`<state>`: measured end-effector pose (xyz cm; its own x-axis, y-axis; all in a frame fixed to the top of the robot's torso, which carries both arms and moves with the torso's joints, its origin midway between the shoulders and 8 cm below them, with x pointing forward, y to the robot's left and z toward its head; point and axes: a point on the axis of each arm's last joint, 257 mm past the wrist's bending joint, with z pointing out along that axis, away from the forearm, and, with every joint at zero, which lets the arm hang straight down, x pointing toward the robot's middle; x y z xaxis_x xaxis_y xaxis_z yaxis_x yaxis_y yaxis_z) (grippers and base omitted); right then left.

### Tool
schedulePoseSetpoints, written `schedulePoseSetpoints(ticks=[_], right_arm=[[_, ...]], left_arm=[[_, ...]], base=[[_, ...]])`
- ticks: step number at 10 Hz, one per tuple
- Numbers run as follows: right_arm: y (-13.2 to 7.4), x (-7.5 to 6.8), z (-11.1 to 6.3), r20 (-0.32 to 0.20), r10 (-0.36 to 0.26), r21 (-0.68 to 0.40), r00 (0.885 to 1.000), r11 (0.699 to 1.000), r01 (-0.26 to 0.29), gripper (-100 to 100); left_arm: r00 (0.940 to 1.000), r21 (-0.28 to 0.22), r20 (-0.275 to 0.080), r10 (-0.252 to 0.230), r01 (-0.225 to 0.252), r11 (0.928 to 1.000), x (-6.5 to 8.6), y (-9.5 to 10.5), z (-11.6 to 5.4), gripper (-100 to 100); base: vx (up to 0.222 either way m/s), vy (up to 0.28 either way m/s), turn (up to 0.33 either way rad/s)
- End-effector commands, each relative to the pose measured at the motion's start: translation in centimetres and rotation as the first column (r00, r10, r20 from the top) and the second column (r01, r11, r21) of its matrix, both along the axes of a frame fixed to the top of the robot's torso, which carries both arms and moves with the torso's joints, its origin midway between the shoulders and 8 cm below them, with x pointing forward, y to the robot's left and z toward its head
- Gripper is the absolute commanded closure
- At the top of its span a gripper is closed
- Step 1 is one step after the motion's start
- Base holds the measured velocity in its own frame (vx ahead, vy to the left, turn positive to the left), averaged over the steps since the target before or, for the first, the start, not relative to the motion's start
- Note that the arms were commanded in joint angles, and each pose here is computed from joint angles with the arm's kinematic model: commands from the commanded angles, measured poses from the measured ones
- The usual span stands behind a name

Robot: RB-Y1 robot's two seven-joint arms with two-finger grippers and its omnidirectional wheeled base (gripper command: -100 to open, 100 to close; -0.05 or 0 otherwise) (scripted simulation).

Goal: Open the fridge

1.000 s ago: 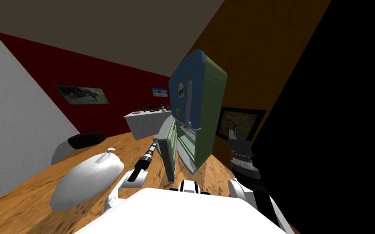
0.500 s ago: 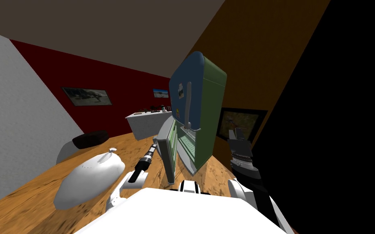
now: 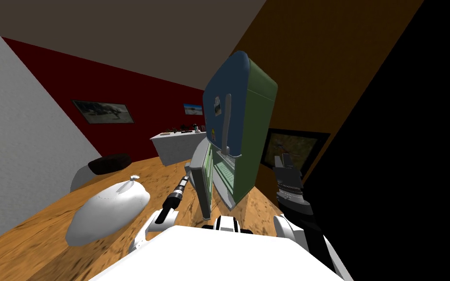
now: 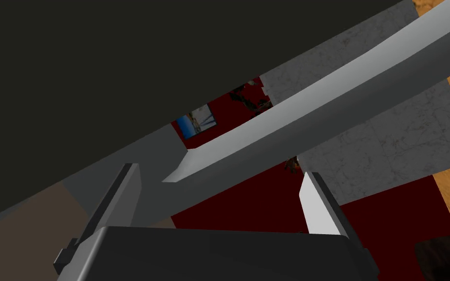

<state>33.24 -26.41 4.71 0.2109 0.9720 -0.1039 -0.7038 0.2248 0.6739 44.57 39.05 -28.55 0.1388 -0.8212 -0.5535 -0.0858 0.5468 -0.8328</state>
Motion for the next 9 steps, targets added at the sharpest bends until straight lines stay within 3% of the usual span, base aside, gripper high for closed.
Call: schedulePoseSetpoints(ticks=[1,3,5,6,7,8,9], right_arm=[[0.0,0.0,0.0,0.0,0.0,0.0,1.0,1.0,0.0,0],[0.0,0.0,0.0,0.0,0.0,0.0,1.0,1.0,0.0,0],[0.0,0.0,0.0,0.0,0.0,0.0,1.0,1.0,0.0,0],[0.0,0.0,0.0,0.0,0.0,0.0,1.0,1.0,0.0,0],[0.0,0.0,0.0,0.0,0.0,0.0,1.0,1.0,0.0,0],[0.0,0.0,0.0,0.0,0.0,0.0,1.0,1.0,0.0,0],[0.0,0.0,0.0,0.0,0.0,0.0,1.0,1.0,0.0,0]], left_arm=[[0.9999,-0.003,-0.016,0.004,-0.004,1.0,-0.1,-0.1,-1.3,-100],[0.9998,-0.004,-0.019,0.006,-0.006,1.0,-0.2,-0.2,-1.9,-100],[0.9999,0.007,-0.002,0.012,-0.012,0.9999,0.2,0.5,-0.3,-100],[0.9999,0.004,-0.005,0.009,-0.009,1.0,-0.2,0.3,-0.8,-100],[0.9999,0.004,-0.005,0.012,-0.012,0.9999,-0.3,0.4,-0.7,100],[0.9992,0.005,0.018,-0.036,0.036,0.9993,1.3,-0.6,-0.3,100],[0.9994,0.002,0.007,-0.033,0.033,0.9994,1.2,-0.5,-0.8,100]], base=[[0.016,-0.017,0.02],[0.015,-0.013,0.018],[0.014,-0.005,0.021],[0.011,0.002,0.045],[-0.017,0.001,0.024],[-0.03,0.08,0.186],[-0.02,0.108,0.067]])
